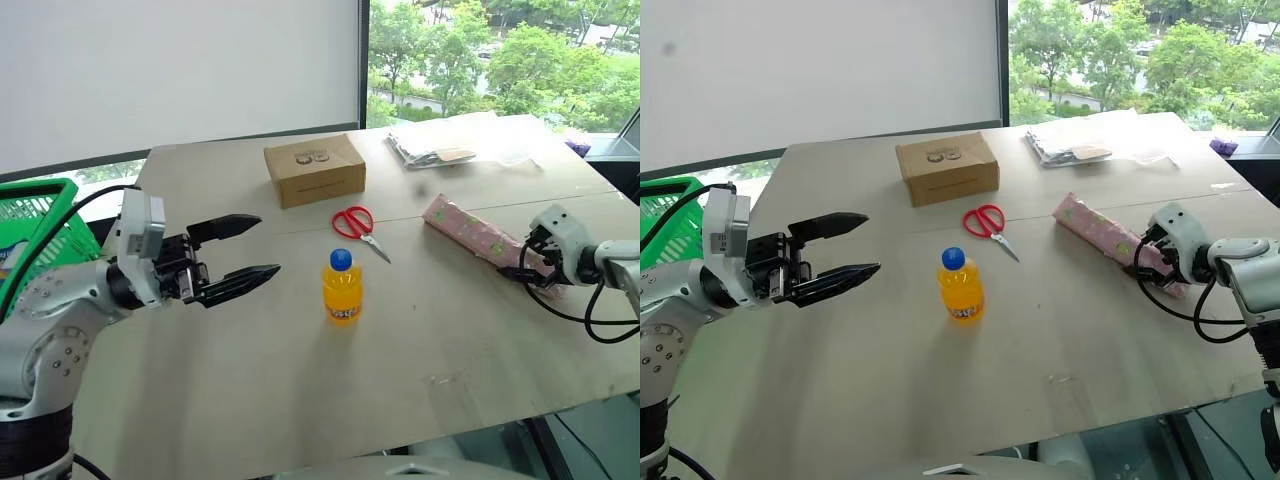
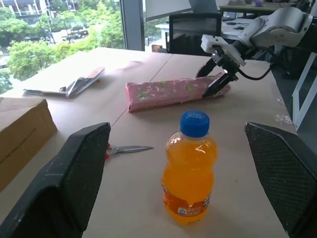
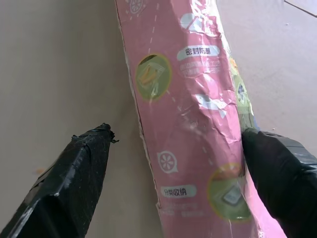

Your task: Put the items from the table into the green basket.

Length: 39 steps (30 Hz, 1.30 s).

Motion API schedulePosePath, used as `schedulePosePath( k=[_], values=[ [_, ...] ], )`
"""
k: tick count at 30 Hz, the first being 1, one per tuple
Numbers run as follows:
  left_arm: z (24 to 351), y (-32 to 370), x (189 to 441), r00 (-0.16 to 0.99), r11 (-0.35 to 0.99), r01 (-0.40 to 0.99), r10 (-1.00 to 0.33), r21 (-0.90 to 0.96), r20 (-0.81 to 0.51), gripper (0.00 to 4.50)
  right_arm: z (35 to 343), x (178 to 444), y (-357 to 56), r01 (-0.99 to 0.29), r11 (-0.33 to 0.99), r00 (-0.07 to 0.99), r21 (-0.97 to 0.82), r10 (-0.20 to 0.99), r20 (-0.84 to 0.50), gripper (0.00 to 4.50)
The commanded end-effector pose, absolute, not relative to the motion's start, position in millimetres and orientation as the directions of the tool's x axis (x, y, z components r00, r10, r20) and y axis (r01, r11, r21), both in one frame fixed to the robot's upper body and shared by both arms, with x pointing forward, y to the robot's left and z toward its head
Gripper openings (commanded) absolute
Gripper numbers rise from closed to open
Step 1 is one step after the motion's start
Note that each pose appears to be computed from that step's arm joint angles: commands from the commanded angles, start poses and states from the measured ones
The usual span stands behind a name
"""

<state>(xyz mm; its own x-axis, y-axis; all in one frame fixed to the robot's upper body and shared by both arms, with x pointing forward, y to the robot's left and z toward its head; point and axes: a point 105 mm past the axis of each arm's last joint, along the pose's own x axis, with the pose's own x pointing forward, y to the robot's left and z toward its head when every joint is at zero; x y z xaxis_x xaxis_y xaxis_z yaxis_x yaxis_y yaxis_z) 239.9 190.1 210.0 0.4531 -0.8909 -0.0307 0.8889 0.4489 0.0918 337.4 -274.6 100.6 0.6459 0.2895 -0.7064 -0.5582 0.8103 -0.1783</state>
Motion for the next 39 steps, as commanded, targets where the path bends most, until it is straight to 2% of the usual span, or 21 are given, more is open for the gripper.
schedulePosePath(
  k=[1, 6, 9, 10, 12, 16, 18, 22, 25, 27, 29, 33, 37, 39],
  values=[
    [216.1, 185.3, 236.7, 0.433, 0.429, 0.896, -0.901, 0.119, -0.016, 4.5, 100.7, 348.8, -283.8, -0.536, 0.807, 0.666, -0.247, 0.225, -0.711, 4.46],
    [216.8, 185.8, 235.8, 0.436, 0.431, 0.894, -0.9, 0.124, -0.02, 4.5, 90.5, 354.6, -298.3, -0.516, 0.805, 0.657, -0.293, 0.152, -0.738, 4.46],
    [217.0, 185.5, 234.5, 0.438, 0.433, 0.893, -0.899, 0.125, -0.017, 4.5, 89.6, 356.7, -300.7, -0.515, 0.803, 0.663, -0.301, 0.15, -0.734, 3.73],
    [217.9, 184.7, 233.8, 0.437, 0.434, 0.893, -0.899, 0.122, -0.005, 4.5, 90.2, 357.0, -300.5, -0.512, 0.806, 0.668, -0.296, 0.157, -0.727, 3.4],
    [219.0, 183.3, 232.7, 0.436, 0.435, 0.893, -0.9, 0.114, 0.012, 4.5, 91.4, 357.4, -300.5, -0.507, 0.811, 0.675, -0.292, 0.164, -0.719, 2.34],
    [215.9, 182.2, 232.0, 0.441, 0.439, 0.892, -0.898, 0.11, 0.006, 4.5, 100.0, 359.8, -300.1, -0.495, 0.816, 0.705, -0.298, 0.177, -0.687, 0.59],
    [217.1, 185.8, 239.6, 0.496, 0.495, 0.862, -0.868, 0.111, 0.015, 4.5, 114.3, 363.0, -294.8, -0.487, 0.818, 0.747, -0.305, 0.209, -0.631, 0.02],
    [229.0, 182.0, 250.8, 0.556, 0.563, 0.825, -0.823, 0.036, 0.118, 4.5, 163.6, 368.0, -249.9, -0.556, 0.79, 0.798, -0.257, 0.421, -0.432, 0.02],
    [240.7, 161.7, 255.6, 0.535, 0.533, 0.843, -0.817, -0.071, 0.215, 4.5, 214.0, 359.3, -186.5, -0.677, 0.712, 0.734, -0.185, 0.638, -0.231, 0.02],
    [247.5, 150.4, 260.2, 0.517, 0.509, 0.855, -0.819, -0.099, 0.248, 4.5, 232.7, 349.6, -159.2, -0.733, 0.656, 0.68, -0.177, 0.709, -0.187, 0.02],
    [259.8, 144.5, 267.5, 0.511, 0.497, 0.858, -0.802, -0.13, 0.308, 4.5, 249.3, 338.1, -137.8, -0.787, 0.59, 0.615, -0.181, 0.772, -0.158, 0.02],
    [282.6, 133.4, 278.6, 0.465, 0.444, 0.883, -0.778, -0.154, 0.421, 4.5, 274.5, 306.9, -89.8, -0.907, 0.393, 0.41, -0.149, 0.906, -0.106, 0.02],
    [297.2, 115.4, 287.8, 0.395, 0.389, 0.914, -0.788, -0.114, 0.473, 4.5, 276.2, 275.0, -53.8, -0.98, 0.174, 0.185, -0.096, 0.975, -0.12, 0.02],
    [305.0, 109.8, 285.9, 0.345, 0.347, 0.933, -0.791, -0.096, 0.506, 4.5, 271.1, 268.1, -47.2, -0.989, 0.122, 0.133, -0.081, 0.981, -0.144, 0.02]
  ],
)
